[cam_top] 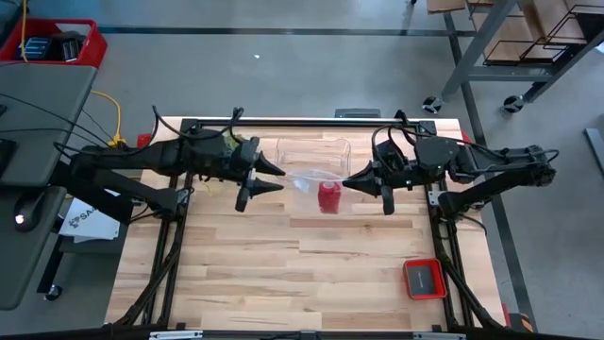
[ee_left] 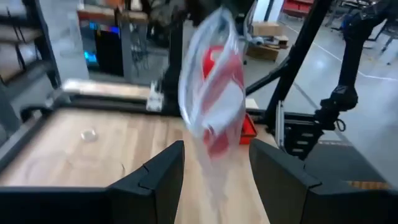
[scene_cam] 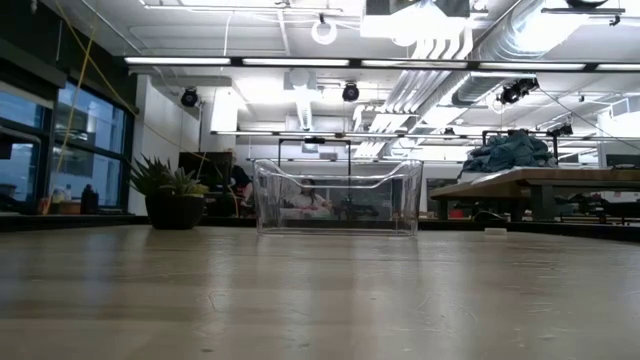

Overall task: Roll bandage
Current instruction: Put the transparent zip bag containing the rolled red bandage into the transparent container

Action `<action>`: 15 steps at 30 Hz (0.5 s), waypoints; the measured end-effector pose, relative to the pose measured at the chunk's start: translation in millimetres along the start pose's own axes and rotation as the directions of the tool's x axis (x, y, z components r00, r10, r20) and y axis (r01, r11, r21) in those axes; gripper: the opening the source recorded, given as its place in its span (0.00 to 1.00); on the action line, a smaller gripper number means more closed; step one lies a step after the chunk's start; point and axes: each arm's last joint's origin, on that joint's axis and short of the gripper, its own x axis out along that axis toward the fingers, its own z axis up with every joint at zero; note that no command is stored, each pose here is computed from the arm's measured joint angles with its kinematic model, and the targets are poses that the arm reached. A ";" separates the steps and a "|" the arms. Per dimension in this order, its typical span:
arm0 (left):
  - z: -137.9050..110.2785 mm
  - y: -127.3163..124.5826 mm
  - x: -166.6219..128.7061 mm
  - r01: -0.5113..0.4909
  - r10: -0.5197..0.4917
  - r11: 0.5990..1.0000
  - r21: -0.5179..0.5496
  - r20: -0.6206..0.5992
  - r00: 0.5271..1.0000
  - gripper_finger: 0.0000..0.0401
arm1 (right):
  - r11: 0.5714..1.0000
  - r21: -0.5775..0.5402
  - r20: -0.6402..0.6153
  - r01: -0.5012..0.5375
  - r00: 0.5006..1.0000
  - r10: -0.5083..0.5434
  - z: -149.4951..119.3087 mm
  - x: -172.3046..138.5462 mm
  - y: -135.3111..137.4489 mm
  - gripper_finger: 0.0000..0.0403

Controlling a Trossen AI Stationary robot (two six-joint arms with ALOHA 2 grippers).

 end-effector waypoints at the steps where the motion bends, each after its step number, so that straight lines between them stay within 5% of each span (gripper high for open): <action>1: 1.8 -0.2 -0.4 -0.006 0.006 1.000 0.023 0.011 1.000 0.44 | 1.000 -0.001 -0.001 0.000 1.000 0.000 -0.1 0.0 0.0 0.00; 15: 3.5 5.0 13.7 -0.025 0.025 1.000 0.003 0.050 0.998 0.44 | 1.000 -0.003 0.004 -0.012 1.000 0.012 0.6 0.0 0.7 0.00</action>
